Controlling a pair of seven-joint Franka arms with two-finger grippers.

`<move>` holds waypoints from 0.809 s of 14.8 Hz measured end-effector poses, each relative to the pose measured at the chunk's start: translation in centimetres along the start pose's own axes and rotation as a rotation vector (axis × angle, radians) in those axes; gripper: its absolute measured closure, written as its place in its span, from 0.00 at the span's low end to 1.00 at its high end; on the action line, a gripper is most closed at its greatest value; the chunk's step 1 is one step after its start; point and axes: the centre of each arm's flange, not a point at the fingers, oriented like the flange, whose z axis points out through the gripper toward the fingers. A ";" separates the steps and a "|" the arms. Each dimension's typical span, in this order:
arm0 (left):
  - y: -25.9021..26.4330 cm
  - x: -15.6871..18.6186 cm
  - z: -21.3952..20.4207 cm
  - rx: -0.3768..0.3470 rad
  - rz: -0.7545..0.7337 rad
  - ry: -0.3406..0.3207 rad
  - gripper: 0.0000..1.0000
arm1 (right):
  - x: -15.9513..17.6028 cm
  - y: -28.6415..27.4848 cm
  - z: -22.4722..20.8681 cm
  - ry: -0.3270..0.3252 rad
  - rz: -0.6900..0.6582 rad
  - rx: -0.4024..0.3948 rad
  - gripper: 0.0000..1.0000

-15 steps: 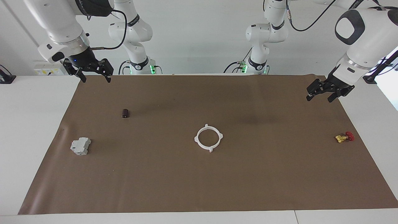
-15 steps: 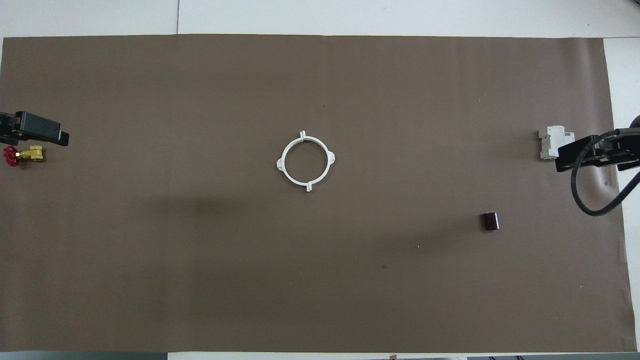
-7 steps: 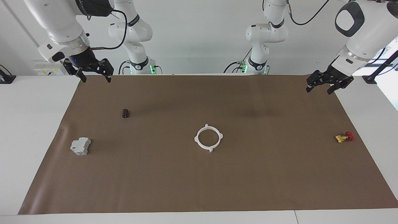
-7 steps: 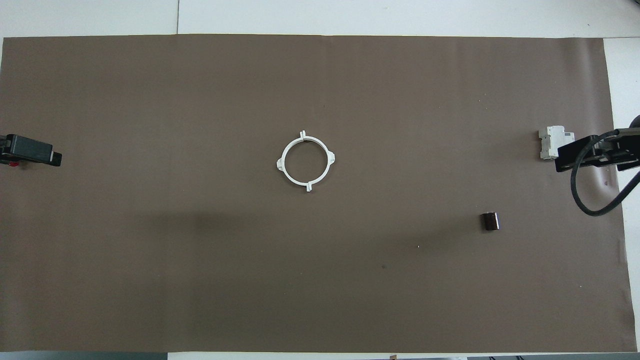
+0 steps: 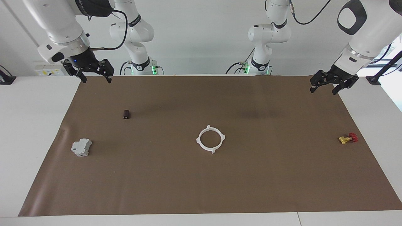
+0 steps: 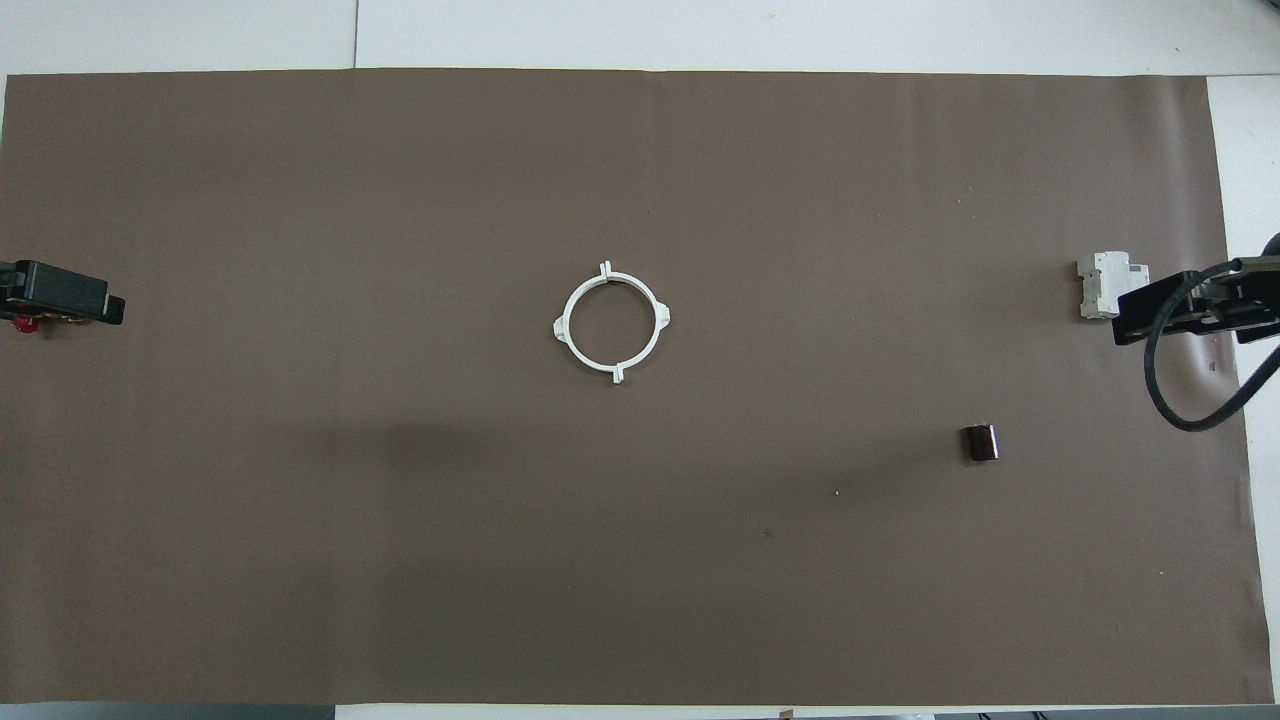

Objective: Assemble drain pipe with both arms

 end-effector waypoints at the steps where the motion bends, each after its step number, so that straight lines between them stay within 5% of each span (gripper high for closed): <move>1: 0.5 0.1 0.0 0.008 0.000 -0.002 0.00 | 0.0 0.0 0.0 0.000 -0.001 0.000 0.00; 12: 1.4 0.1 0.3 0.018 0.005 -0.010 0.00 | 0.0 0.7 0.0 -0.001 0.013 0.001 0.00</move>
